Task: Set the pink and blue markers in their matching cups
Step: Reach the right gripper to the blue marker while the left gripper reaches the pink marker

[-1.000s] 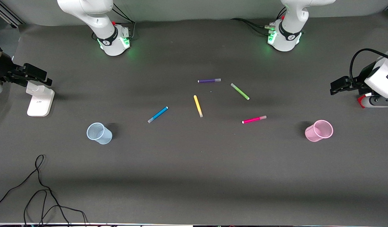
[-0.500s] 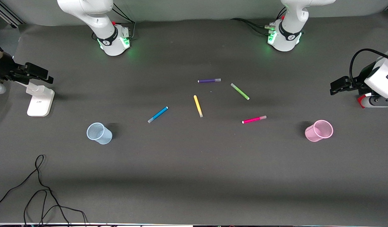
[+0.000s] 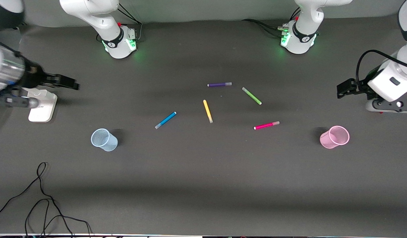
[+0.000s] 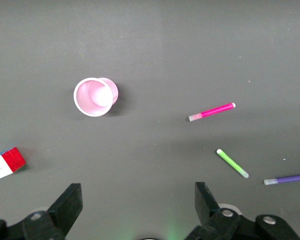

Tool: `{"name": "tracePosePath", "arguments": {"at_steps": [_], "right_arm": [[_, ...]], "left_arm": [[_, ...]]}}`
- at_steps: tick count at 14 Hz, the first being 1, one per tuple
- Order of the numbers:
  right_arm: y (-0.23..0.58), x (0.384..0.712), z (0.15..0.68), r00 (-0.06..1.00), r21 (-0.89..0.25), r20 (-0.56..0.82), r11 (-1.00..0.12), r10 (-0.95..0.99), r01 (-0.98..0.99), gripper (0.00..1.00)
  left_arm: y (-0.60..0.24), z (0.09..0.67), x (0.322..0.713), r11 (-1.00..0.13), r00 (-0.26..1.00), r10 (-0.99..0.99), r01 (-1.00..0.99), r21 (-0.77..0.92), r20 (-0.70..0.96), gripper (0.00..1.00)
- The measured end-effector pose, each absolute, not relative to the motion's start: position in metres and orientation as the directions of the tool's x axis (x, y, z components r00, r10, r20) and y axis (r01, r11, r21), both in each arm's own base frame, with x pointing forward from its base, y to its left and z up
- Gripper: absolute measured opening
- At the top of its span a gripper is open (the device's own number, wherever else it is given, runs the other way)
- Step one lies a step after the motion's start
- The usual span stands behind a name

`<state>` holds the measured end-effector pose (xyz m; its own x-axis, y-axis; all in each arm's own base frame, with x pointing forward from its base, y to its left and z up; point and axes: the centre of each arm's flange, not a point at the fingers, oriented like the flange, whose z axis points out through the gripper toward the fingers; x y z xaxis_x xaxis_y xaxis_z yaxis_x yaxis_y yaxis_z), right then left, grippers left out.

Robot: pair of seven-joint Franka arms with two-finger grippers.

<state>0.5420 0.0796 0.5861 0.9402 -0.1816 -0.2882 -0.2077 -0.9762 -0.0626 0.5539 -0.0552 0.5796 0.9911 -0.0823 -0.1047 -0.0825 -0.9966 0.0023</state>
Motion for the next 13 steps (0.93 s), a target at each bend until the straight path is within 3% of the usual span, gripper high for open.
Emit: {"name": "tracePosePath", "arguments": {"at_steps": [3, 6, 9, 13], "right_arm": [[0.146, 0.545, 0.551, 0.900, 0.003, -0.351, -0.961, -0.260, -0.276, 1.00], [0.204, 0.548, 0.515, 0.854, 0.060, -0.374, -0.929, -0.360, -0.365, 1.00], [0.220, 0.560, 0.494, 0.808, 0.038, -0.391, -0.885, -0.441, -0.465, 1.00], [0.232, 0.579, 0.414, 0.720, 0.047, -0.489, -0.840, -0.492, -0.541, 1.00]], "left_arm": [[-0.085, 0.577, 0.549, -0.993, 0.986, -0.114, -0.115, 0.004, -0.121, 1.00], [-0.122, 0.572, 0.542, -1.000, 0.991, -0.022, -0.023, -0.008, -0.132, 1.00], [-0.158, 0.570, 0.532, -0.977, 0.967, 0.215, 0.212, -0.034, -0.136, 1.00], [-0.212, 0.559, 0.518, -0.799, 0.791, 0.601, 0.593, -0.102, -0.110, 1.00]]}}
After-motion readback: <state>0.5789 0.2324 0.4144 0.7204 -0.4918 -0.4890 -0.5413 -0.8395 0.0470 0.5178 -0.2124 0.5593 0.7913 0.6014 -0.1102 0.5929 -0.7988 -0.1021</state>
